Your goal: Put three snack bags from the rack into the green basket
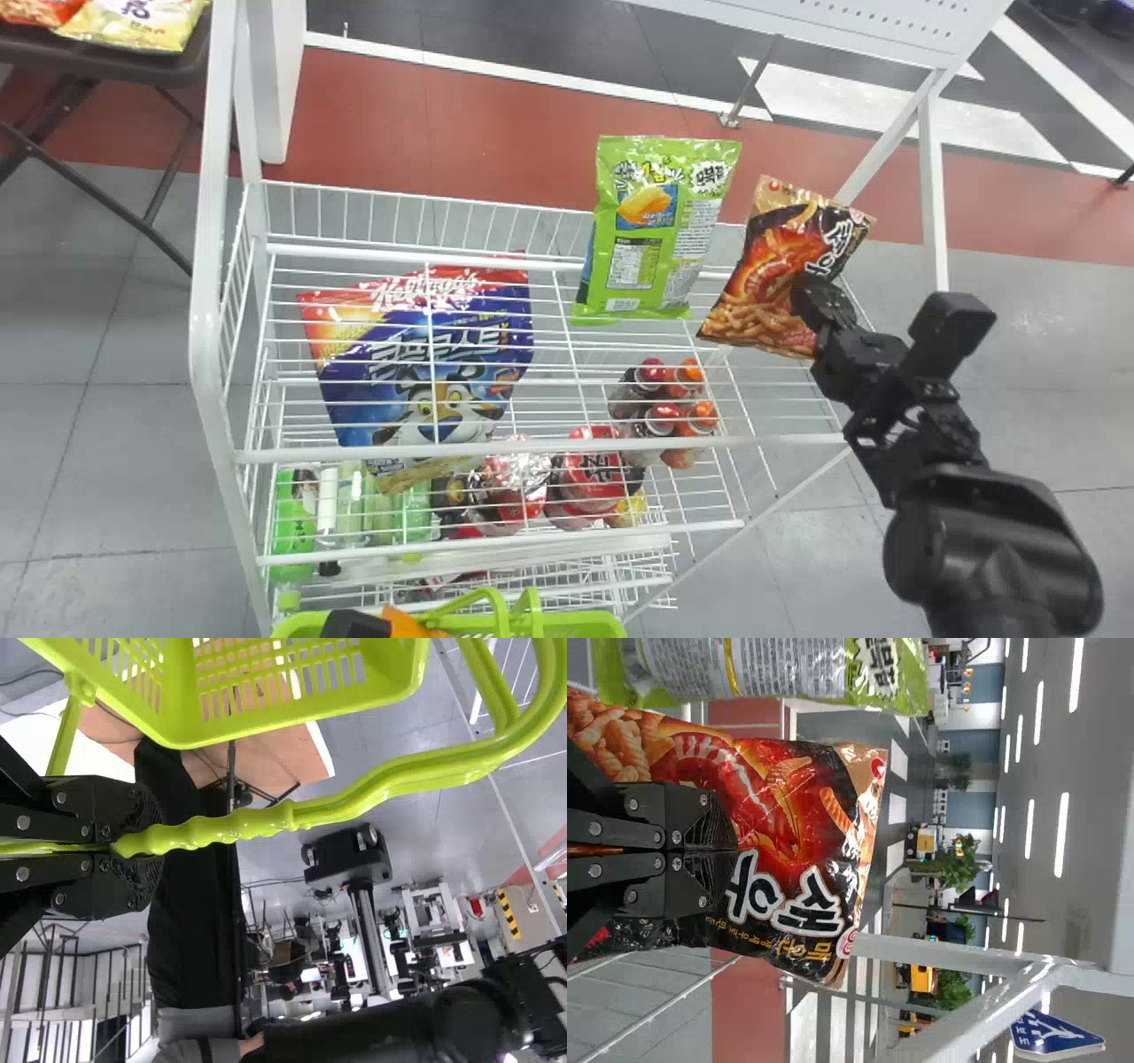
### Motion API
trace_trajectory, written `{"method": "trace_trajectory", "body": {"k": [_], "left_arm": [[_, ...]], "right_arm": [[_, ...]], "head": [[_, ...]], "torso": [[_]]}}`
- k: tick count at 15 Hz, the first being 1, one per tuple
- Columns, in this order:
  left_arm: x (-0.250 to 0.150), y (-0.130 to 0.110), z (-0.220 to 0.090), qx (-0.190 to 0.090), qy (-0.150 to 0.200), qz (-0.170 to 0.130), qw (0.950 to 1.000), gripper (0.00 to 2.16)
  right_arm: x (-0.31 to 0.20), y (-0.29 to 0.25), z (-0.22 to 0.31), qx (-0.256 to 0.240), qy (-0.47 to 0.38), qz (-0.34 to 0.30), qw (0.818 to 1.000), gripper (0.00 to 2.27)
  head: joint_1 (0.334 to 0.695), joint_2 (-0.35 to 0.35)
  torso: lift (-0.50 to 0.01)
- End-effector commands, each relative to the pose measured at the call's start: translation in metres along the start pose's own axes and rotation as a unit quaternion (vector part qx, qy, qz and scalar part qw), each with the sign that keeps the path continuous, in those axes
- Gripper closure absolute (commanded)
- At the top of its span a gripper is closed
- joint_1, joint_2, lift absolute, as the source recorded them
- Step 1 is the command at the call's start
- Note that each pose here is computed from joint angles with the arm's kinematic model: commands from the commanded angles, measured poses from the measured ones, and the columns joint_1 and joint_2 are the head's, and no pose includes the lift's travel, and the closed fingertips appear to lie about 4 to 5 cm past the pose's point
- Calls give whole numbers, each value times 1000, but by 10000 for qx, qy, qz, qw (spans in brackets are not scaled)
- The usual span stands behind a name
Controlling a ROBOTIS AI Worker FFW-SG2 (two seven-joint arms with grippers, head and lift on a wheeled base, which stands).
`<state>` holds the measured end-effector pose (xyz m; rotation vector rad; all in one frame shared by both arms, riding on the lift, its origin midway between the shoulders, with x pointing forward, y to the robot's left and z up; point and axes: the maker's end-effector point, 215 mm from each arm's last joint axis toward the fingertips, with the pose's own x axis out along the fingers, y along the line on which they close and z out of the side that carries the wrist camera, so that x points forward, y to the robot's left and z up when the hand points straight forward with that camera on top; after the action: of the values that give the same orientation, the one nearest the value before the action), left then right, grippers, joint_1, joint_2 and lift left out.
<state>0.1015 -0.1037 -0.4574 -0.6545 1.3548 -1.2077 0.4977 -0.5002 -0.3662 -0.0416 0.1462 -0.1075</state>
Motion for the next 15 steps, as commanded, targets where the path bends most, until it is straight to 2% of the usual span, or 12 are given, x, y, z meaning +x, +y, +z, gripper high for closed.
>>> {"method": "trace_trajectory", "body": {"k": [1,6,8,11,15], "left_arm": [[0,0,0,7,1,-8,10000,1416],[-2,-1,2,10,-22,-38,10000,1416],[-3,-1,2,-9,-26,-41,10000,1413],[-4,1,0,-36,-47,-3,10000,1416],[-5,1,2,-94,-134,-3,9999,1416]], "right_arm": [[-29,6,14,93,-151,111,9998,2236],[-93,54,54,501,-202,903,9944,2236],[-113,85,41,837,327,1357,9867,2236],[-151,126,11,1290,1107,2063,9636,2236],[-198,160,-40,2008,2150,2656,9181,2240]], "head": [[695,-350],[695,-350],[695,-350],[695,-350],[695,-350]], "torso": [[0],[0],[0],[0],[0]]}}
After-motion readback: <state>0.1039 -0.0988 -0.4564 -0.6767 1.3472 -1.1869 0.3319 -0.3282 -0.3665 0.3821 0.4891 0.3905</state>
